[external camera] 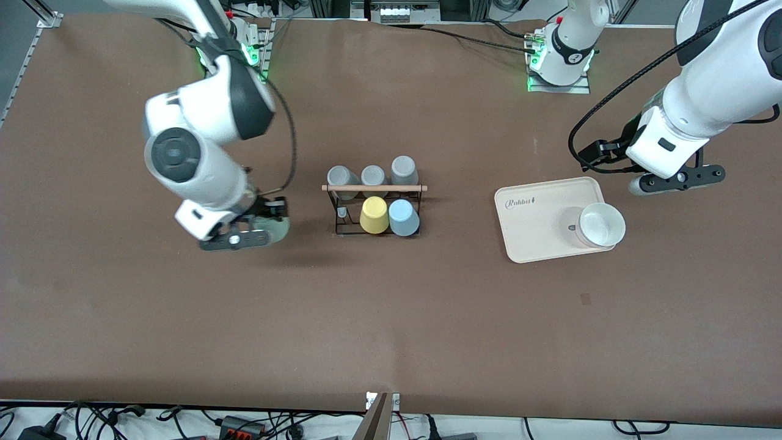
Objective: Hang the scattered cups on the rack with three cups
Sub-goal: 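Grasp the mint cup with the right gripper and lift it, then hang the mint cup on the rack peg beside the yellow cup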
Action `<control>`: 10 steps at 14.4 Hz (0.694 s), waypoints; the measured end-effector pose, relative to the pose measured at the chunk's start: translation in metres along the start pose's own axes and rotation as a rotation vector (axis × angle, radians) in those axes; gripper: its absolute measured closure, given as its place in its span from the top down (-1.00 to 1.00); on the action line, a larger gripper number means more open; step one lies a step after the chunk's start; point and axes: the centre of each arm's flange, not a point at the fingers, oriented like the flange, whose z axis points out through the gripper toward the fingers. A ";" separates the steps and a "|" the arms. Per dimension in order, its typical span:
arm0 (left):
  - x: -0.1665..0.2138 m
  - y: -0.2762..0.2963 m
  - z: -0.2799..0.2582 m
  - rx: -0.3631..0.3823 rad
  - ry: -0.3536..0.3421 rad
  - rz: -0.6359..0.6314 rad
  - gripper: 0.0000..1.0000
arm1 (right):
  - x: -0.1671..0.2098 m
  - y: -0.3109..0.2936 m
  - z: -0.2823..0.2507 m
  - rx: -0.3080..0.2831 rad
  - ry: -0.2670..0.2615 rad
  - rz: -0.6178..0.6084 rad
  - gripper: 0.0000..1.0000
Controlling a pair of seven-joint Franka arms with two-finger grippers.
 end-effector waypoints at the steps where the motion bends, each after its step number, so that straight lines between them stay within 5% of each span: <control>1: 0.000 0.000 0.000 0.000 0.000 0.000 1.00 | -0.002 -0.021 0.002 0.000 0.006 0.019 0.31; 5: 0.000 0.000 0.000 0.000 0.000 0.000 1.00 | -0.007 -0.071 -0.004 0.013 0.036 0.095 0.31; 10: 0.000 0.000 0.000 0.000 0.000 0.000 1.00 | -0.009 -0.093 0.007 0.090 -0.015 0.175 0.31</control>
